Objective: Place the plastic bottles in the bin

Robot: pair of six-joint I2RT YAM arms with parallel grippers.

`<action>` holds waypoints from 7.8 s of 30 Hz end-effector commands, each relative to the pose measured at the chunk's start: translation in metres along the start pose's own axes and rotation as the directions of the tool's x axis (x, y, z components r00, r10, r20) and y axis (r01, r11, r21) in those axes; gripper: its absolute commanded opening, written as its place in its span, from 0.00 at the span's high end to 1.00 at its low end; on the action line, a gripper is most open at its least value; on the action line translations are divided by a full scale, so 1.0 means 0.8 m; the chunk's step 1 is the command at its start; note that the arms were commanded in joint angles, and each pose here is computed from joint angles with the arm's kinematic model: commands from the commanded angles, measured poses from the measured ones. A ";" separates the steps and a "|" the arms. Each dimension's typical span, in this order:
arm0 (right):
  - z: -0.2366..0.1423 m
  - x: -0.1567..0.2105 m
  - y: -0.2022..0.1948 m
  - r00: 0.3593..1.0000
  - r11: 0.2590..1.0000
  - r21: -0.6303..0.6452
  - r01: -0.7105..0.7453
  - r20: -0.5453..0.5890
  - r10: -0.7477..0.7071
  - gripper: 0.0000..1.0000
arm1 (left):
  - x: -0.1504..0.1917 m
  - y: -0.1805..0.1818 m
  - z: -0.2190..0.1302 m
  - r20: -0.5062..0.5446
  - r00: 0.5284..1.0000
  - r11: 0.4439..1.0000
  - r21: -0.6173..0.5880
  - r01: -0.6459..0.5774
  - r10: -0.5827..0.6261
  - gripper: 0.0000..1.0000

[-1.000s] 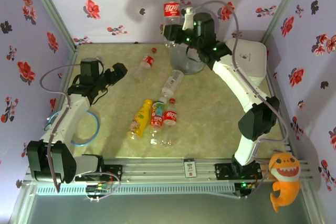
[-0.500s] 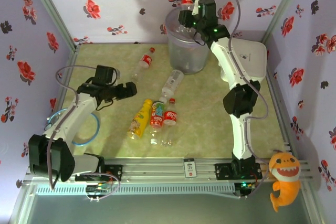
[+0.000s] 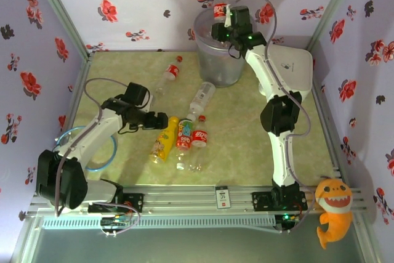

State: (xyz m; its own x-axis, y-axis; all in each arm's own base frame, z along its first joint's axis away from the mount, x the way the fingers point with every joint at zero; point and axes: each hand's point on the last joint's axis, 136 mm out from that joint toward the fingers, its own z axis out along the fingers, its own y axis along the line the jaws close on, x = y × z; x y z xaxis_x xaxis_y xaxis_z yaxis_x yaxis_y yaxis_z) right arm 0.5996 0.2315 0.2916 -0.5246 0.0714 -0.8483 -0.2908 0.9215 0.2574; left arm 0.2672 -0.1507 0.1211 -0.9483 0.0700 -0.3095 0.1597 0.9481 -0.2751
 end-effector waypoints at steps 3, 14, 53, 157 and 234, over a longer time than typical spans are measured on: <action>0.012 0.016 -0.007 1.000 1.000 0.007 0.015 -0.022 -0.015 0.61 | 0.021 -0.009 0.024 -0.081 0.996 0.999 0.021 -0.045 0.047 0.10; 0.016 0.021 -0.014 1.000 1.000 0.003 0.013 -0.025 -0.013 0.33 | 0.039 -0.004 0.052 -0.175 0.983 0.997 -0.027 -0.066 0.061 0.15; -0.236 0.088 0.115 0.987 0.923 -0.385 -0.023 -0.155 -0.040 0.23 | -0.088 -0.020 -0.014 0.088 0.996 1.000 -0.026 -0.012 0.014 0.43; -0.109 -0.052 -0.071 0.995 0.984 0.148 0.103 -0.008 -0.103 0.62 | -0.118 -0.039 -0.055 0.181 0.868 0.787 0.534 0.309 -0.463 0.00; -0.268 0.011 -0.012 0.999 0.999 -0.033 0.019 0.046 -0.018 0.20 | -0.300 0.045 0.190 0.152 0.970 0.974 -0.155 -0.168 0.191 0.19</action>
State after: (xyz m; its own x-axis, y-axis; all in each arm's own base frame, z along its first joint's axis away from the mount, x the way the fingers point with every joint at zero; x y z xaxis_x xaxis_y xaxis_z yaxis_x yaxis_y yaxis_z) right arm 0.4404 0.1392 0.3695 -0.5149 0.0257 -0.8569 -0.3156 0.9236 0.2174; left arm 0.5412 -0.1860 0.0542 -0.8392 0.1880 -0.5103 0.2805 0.9535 -0.1101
